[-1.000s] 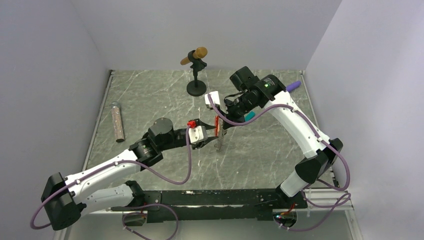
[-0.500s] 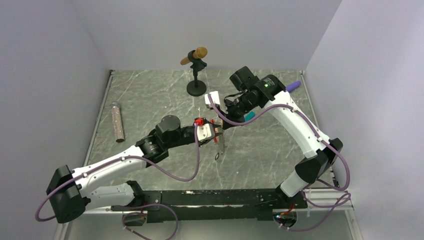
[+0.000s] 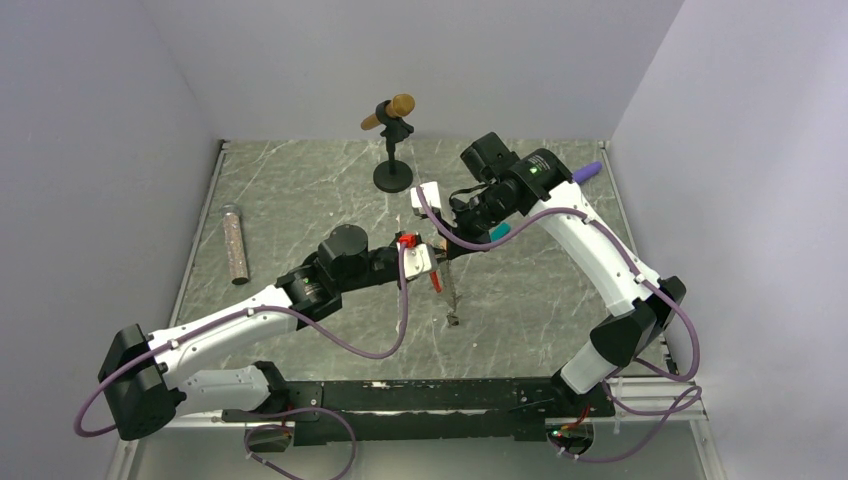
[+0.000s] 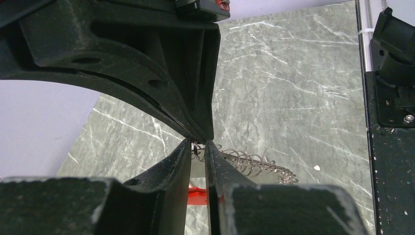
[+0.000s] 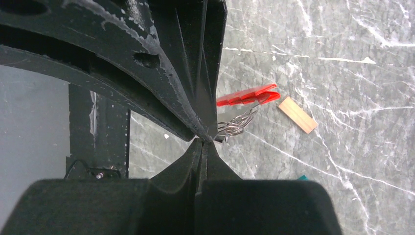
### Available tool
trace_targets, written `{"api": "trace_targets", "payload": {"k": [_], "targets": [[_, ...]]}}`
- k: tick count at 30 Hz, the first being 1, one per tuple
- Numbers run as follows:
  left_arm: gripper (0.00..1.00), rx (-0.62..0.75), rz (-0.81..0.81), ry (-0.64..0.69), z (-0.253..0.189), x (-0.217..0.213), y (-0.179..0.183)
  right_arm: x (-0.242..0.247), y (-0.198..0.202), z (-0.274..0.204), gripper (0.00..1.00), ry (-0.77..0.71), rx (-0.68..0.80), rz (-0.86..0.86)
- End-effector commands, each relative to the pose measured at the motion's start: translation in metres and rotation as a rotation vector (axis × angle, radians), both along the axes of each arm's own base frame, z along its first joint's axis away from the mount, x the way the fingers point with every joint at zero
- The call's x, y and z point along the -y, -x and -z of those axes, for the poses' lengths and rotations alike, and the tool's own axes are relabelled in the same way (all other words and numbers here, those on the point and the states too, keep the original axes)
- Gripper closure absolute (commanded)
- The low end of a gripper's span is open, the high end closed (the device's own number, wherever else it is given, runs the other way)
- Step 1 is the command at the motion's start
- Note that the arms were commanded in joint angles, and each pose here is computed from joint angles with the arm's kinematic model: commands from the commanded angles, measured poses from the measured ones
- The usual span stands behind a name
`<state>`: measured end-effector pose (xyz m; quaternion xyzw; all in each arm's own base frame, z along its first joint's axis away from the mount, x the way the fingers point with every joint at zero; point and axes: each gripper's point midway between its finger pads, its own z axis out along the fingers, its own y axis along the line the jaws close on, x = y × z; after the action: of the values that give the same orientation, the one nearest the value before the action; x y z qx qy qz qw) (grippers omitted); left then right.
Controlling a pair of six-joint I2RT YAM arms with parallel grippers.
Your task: Put the keys on the keyring
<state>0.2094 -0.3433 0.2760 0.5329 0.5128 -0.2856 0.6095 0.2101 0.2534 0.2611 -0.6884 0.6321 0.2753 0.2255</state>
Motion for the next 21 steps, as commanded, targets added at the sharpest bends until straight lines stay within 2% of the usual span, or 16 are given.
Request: {"api": "trace_targets", "payload": {"k": [1,14,17,21], "targets": [[0.78,0.037,-0.005,0.011,-0.0156,0.0024,-0.0020,-0.0084,0.0025,-0.0185,1.00,-0.066,0.024,-0.015],[0.77,0.043,-0.031,0.003,-0.0137,-0.0011,-0.0057,-0.0078,0.0028,-0.0189,1.00,-0.067,0.024,-0.013],[0.79,0.034,-0.025,0.000,-0.0133,0.0006,-0.0053,-0.0087,0.0029,-0.0198,1.00,-0.070,0.024,-0.014],[0.87,0.027,-0.018,-0.005,-0.0131,0.0021,-0.0048,-0.0089,0.0030,-0.0198,1.00,-0.072,0.021,-0.013]]}}
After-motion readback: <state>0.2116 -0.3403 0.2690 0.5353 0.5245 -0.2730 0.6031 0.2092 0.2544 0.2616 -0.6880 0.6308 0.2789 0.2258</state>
